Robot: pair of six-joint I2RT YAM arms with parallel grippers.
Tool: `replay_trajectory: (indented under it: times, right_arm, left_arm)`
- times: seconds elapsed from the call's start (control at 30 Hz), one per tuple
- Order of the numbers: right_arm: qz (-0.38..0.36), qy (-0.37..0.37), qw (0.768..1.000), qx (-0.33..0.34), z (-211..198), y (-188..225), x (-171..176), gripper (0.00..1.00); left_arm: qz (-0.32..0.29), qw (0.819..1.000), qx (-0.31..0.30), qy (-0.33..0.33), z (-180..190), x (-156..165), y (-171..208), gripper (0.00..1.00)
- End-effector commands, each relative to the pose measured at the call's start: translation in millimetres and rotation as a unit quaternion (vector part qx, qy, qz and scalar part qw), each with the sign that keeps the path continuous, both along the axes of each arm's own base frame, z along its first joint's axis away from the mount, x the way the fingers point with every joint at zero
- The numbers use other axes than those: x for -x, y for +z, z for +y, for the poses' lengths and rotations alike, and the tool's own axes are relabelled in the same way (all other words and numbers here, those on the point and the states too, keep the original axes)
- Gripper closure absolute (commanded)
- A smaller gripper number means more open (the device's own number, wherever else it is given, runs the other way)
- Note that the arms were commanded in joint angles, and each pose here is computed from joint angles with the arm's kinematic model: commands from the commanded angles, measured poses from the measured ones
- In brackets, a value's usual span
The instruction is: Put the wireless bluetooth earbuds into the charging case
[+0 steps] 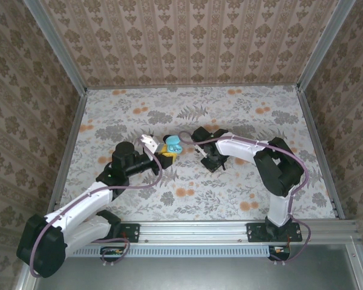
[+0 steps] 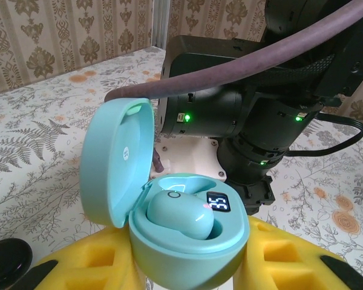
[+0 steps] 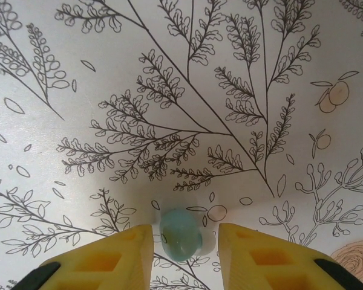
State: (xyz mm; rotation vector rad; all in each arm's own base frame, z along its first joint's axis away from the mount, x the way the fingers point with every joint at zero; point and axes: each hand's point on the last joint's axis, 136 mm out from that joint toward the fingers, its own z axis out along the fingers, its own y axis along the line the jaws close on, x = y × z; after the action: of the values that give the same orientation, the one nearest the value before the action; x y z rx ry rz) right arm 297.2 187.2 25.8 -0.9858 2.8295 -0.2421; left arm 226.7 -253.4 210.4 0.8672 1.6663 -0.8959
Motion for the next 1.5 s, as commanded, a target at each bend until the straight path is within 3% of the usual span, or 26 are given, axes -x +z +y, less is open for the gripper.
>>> replay_trajectory:
  times: [0.0, 0.43, 0.83, 1.2, 1.47]
  right_arm:
    - [0.011, 0.009, 1.000, 0.014, -0.6, -2.1, 1.7, 0.66]
    - [0.030, 0.015, 0.999, 0.025, -0.1, -11.2, 2.4, 0.69]
    - [0.012, -0.007, 1.000, 0.013, -1.2, 7.6, -1.2, 0.85]
    - [-0.033, -0.055, 0.985, -0.159, 22.7, 87.7, 6.9, 0.89]
    - [-0.064, -0.031, 0.934, -0.349, 57.2, 177.8, 32.4, 0.89]
  left_arm:
    - [-0.030, 0.999, 0.010, -0.001, 0.5, -3.0, 17.2, 0.80]
    - [-0.031, 0.999, 0.007, 0.001, 2.3, -1.7, 17.0, 0.80]
    - [-0.034, 0.999, 0.009, 0.002, 3.2, -1.3, 19.1, 0.80]
    - [-0.046, 0.999, 0.019, -0.016, 1.1, 5.3, 26.8, 0.80]
    - [-0.057, 0.996, 0.044, -0.058, -7.5, 15.3, 39.0, 0.80]
